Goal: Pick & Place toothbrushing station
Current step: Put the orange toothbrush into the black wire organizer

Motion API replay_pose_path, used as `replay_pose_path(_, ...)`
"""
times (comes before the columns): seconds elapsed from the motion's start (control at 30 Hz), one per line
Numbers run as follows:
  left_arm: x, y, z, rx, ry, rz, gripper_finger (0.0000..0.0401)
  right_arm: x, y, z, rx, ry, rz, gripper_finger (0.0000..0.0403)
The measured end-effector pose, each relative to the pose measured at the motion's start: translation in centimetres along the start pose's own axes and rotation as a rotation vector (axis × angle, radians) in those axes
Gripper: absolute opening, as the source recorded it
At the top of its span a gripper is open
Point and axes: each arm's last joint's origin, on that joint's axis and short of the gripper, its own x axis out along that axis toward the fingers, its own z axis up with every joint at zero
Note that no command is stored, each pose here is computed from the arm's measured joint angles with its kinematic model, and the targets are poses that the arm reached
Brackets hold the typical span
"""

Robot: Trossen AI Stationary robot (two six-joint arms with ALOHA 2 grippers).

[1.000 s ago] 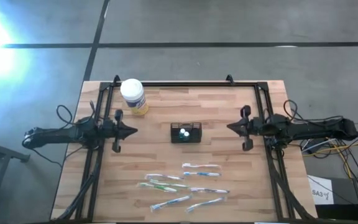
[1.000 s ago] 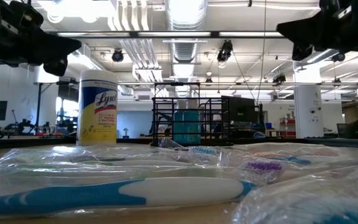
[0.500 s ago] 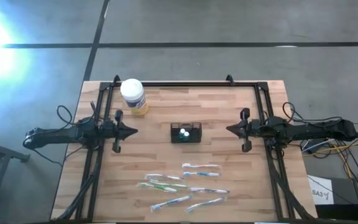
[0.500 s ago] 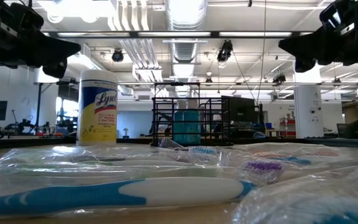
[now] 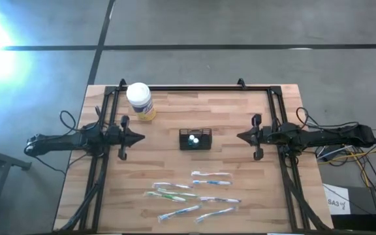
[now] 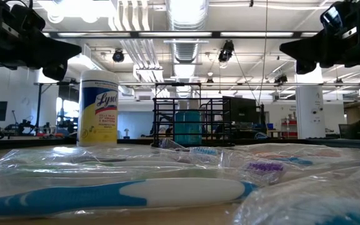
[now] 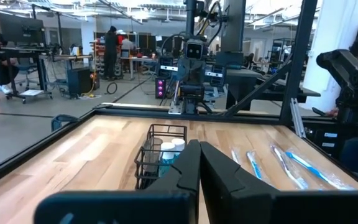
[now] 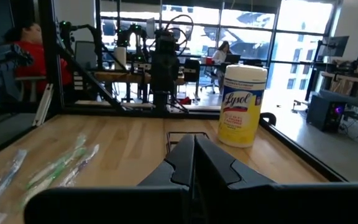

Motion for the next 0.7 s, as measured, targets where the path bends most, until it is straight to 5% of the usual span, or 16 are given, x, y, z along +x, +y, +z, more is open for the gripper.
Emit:
replay_pose_path(0.47,0.0,0.0,0.0,0.006,0.001,0.002,0.0009,1.1,0.2,1.6,0.084,0.035,0.029,0.0008)
replay_pose_path(0.7,0.0,0.0,0.0,0.018,0.002,0.003,0.0015,4.4,1.0,4.5,0.099,0.288,0.074,0.0008)
